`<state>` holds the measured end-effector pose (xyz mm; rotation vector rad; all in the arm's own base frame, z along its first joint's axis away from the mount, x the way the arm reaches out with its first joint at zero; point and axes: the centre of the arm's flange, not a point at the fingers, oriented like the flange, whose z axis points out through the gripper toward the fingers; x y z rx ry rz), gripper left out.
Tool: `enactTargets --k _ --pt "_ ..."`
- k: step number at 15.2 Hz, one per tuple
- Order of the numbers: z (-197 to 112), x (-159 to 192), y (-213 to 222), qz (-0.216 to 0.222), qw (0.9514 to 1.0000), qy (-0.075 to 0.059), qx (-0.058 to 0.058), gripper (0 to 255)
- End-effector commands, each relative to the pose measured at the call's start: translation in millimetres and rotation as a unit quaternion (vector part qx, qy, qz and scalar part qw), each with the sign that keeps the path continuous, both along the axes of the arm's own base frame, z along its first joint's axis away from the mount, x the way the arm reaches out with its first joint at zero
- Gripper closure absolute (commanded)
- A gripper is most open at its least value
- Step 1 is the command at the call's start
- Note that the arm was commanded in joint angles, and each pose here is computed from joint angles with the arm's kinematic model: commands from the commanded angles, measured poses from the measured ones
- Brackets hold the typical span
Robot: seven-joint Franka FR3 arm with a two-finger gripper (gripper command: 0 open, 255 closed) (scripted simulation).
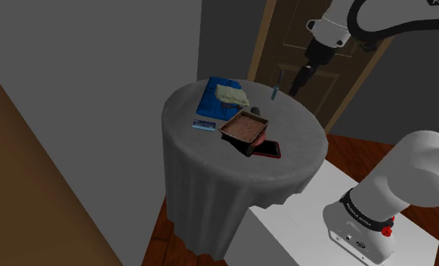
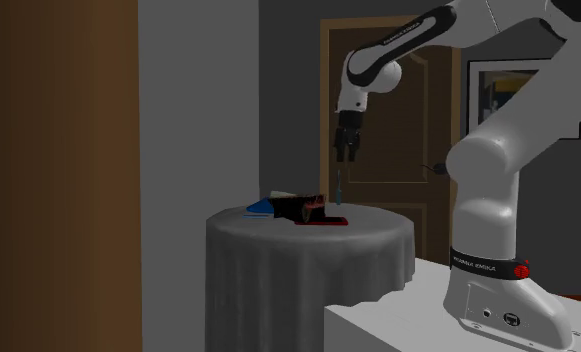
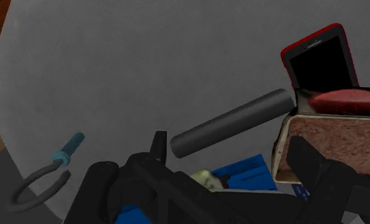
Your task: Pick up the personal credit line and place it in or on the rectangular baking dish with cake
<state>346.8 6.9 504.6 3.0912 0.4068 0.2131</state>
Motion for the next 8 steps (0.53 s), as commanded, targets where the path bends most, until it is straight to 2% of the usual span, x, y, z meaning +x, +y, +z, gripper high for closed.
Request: enactTargets --k 1,4,8 --pt "-17 12 10 0.023 0.9996 -0.017 0.010 0" --pt "-39 29 28 0.056 0.9974 -0.038 0.026 0" --pt "-67 51 54 0.100 0.9916 -0.067 0.046 0"
